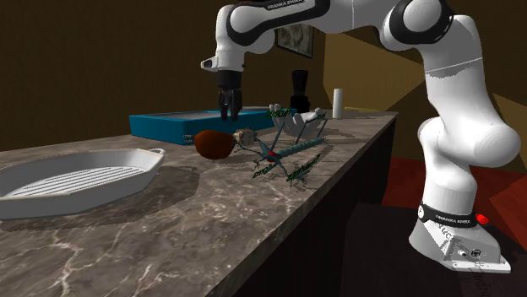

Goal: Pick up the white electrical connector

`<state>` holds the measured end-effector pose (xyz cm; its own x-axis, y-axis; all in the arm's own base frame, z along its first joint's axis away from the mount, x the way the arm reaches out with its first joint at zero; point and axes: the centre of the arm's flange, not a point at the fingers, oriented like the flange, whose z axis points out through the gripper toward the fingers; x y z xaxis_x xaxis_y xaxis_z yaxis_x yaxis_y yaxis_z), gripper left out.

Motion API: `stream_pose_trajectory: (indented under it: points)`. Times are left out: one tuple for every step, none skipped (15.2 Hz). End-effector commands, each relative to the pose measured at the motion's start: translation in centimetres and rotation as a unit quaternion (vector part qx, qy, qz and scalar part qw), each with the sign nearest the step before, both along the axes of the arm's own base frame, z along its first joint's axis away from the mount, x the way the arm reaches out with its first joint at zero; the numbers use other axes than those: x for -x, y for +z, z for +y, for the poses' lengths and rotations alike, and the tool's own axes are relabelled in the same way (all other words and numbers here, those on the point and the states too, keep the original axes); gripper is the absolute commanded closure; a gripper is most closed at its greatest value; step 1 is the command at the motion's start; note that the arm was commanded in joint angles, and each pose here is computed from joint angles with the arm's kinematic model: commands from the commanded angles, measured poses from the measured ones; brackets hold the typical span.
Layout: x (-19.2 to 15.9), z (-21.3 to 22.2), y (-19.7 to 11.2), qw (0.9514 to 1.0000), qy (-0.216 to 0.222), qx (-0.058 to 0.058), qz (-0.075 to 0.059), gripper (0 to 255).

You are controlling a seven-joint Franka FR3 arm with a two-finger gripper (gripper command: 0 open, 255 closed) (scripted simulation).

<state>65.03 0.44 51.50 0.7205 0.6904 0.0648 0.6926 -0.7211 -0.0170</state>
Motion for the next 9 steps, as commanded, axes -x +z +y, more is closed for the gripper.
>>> stream_pose_trajectory:
  points:
    - [-2.3,1.1,-1.0,0.9997,0.026,0.0,0.001,0]
    - [-2.4,1.2,-1.1,0.9996,0.027,0.0,0.001,0]
    - [-2.4,1.2,-1.6,0.9996,0.027,0.0,0.001,0]
    - [-2.4,1.2,-2.1,0.9996,0.027,0.0,0.001,0]
    - [-2.4,1.2,-2.7,0.9996,0.027,0.0,0.001,0]
    - [-2.4,1.2,-3.2,0.9996,0.027,0.0,0.001,0]
    - [-2.4,1.2,-3.7,0.9996,0.027,0.0,0.001,0]
    - [-2.4,1.2,-4.2,0.9996,0.027,0.0,0.001,0]
    - [-2.4,1.2,-5.1,0.9996,0.027,0.0,0.001,0]
